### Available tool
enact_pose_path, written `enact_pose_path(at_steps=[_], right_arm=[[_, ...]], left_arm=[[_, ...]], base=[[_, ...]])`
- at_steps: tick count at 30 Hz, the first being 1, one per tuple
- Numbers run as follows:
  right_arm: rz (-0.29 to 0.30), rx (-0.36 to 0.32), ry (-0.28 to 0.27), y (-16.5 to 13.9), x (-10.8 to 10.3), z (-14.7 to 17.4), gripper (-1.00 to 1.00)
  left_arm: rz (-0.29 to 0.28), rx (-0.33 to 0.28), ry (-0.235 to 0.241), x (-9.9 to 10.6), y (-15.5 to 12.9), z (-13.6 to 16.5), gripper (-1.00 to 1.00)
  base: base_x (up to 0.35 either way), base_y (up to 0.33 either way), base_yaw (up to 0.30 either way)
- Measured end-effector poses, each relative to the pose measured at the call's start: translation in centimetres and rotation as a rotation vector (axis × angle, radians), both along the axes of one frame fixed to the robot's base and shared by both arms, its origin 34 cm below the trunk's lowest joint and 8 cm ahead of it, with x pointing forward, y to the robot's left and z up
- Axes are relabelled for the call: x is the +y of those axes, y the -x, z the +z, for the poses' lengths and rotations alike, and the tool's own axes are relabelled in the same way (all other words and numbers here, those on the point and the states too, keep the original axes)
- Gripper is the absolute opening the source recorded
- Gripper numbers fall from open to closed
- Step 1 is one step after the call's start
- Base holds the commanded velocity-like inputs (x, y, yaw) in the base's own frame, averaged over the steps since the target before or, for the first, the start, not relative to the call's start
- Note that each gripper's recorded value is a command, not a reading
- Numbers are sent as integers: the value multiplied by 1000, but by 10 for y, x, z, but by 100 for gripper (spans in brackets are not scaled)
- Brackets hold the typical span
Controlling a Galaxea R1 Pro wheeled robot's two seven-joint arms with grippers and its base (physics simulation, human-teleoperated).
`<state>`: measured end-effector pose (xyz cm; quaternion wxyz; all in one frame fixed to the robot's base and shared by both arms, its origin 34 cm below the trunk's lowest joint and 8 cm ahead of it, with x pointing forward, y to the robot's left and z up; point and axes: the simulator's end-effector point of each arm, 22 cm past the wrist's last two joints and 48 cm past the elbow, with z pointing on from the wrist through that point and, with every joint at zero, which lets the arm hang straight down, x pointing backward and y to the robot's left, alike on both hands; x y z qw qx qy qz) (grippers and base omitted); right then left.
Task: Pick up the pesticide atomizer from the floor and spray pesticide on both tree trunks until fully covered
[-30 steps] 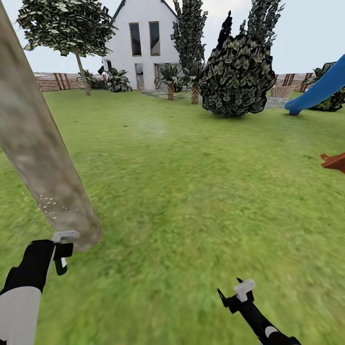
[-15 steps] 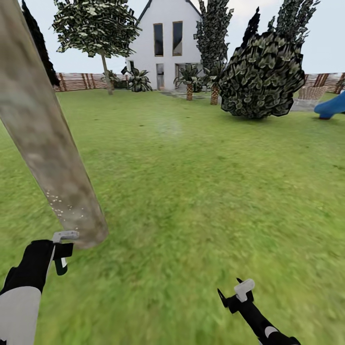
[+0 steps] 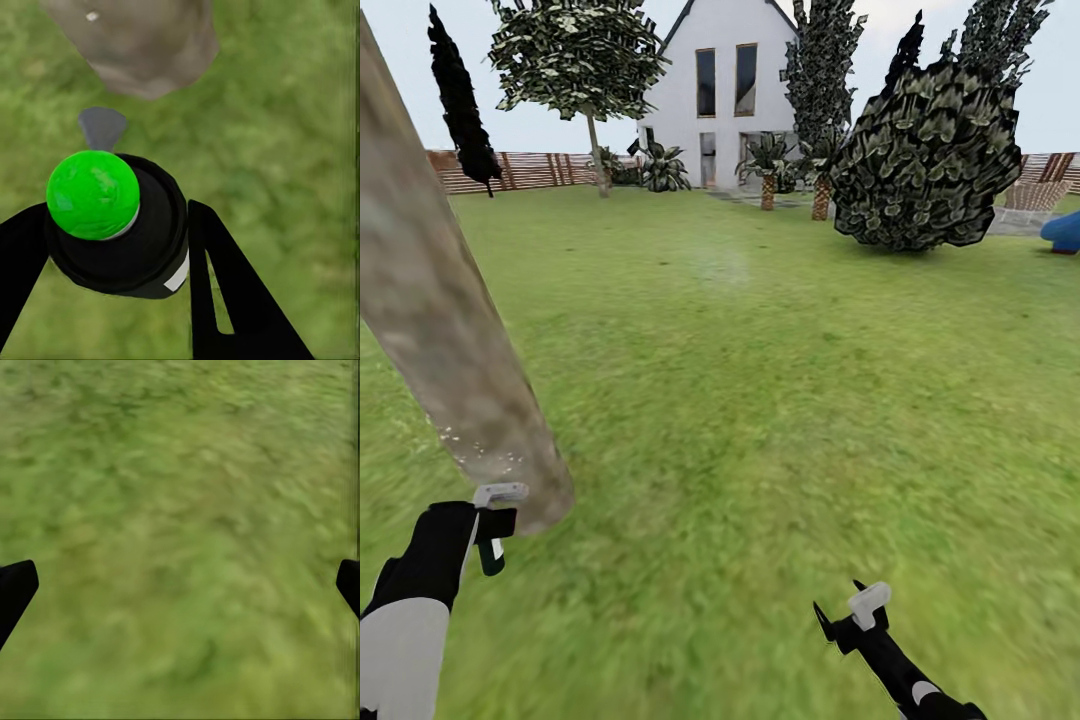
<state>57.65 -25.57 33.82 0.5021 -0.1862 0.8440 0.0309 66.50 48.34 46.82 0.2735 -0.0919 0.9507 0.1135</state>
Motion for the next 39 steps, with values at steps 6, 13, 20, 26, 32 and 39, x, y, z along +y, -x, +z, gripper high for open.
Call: enact_pose_path(at_steps=[6, 13, 20, 26, 32, 39], right_arm=[[0, 0, 0, 0, 0, 0, 100], [0, 0, -1, 0, 1, 0, 100], [0, 0, -1, 0, 1, 0, 100], [0, 1, -1, 0, 1, 0, 100], [0, 0, -1, 0, 1, 0, 100], [-1, 2, 1, 0, -1, 0, 100]], left_arm=[[0, 0, 0, 0, 0, 0, -100], [0, 0, 0, 0, 0, 0, -100], [0, 0, 0, 0, 0, 0, -100], [0, -1, -1, 0, 0, 1, -100], [0, 1, 0, 0, 0, 0, -100], [6, -16, 14, 0, -4, 5, -100]], base=[[180, -227, 0], [175, -230, 55], [151, -242, 266], [139, -250, 272], [168, -234, 272], [21, -16, 272]])
